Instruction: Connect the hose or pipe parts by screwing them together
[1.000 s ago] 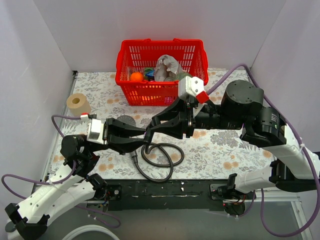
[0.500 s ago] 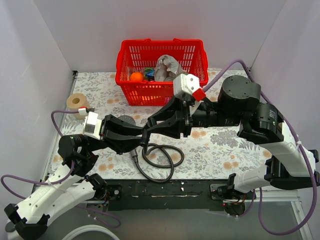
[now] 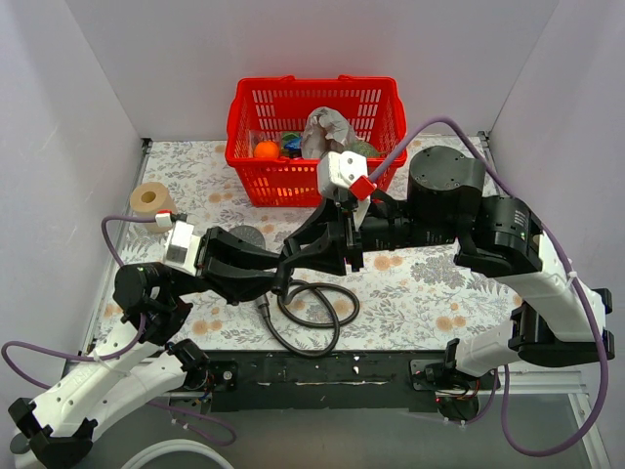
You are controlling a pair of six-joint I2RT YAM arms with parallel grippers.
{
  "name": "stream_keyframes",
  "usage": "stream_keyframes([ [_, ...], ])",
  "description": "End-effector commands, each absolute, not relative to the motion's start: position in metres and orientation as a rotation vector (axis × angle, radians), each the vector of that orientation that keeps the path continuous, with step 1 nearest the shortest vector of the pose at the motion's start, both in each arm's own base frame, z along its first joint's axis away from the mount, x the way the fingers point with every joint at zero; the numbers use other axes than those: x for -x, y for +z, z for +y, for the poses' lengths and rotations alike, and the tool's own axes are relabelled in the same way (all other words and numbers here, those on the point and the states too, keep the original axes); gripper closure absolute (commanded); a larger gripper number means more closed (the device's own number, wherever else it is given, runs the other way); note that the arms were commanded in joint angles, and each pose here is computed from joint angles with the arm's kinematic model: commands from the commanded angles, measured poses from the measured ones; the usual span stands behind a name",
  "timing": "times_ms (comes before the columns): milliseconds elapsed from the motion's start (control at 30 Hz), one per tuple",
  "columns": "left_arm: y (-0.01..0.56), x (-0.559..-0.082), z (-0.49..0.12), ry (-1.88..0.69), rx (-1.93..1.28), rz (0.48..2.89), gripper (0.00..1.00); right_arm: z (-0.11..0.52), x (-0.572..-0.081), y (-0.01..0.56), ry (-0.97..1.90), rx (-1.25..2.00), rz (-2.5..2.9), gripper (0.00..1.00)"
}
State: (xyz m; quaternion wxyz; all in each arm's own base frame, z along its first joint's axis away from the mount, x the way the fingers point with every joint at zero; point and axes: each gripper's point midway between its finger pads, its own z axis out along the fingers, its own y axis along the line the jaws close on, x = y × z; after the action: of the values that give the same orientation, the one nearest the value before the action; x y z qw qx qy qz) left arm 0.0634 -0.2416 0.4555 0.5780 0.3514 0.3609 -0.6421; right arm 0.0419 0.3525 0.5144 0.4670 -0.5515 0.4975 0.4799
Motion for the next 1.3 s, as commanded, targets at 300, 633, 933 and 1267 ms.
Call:
stream_keyframes([
  [300, 0.474, -0.054, -0.235, -1.480, -0.851, 0.759, 1.00, 0.337, -0.038, 0.527, 1.187, 1.327, 1.224, 0.99],
  [633, 0.472, -0.054, -0.237, -1.478, -0.863, 0.759, 1.00, 0.342, -0.042, 0.517, 1.163, 1.347, 1.267, 0.99],
  [933, 0.475, -0.055, -0.237, -1.455, -0.867, 0.737, 1.00, 0.349, -0.049, 0.492, 1.120, 1.367, 1.360, 0.99],
  [1267, 0.482, -0.066, -0.235, -1.374, -0.831, 0.710, 1.00, 0.353, -0.062, 0.470, 1.065, 1.324, 1.478, 0.99],
])
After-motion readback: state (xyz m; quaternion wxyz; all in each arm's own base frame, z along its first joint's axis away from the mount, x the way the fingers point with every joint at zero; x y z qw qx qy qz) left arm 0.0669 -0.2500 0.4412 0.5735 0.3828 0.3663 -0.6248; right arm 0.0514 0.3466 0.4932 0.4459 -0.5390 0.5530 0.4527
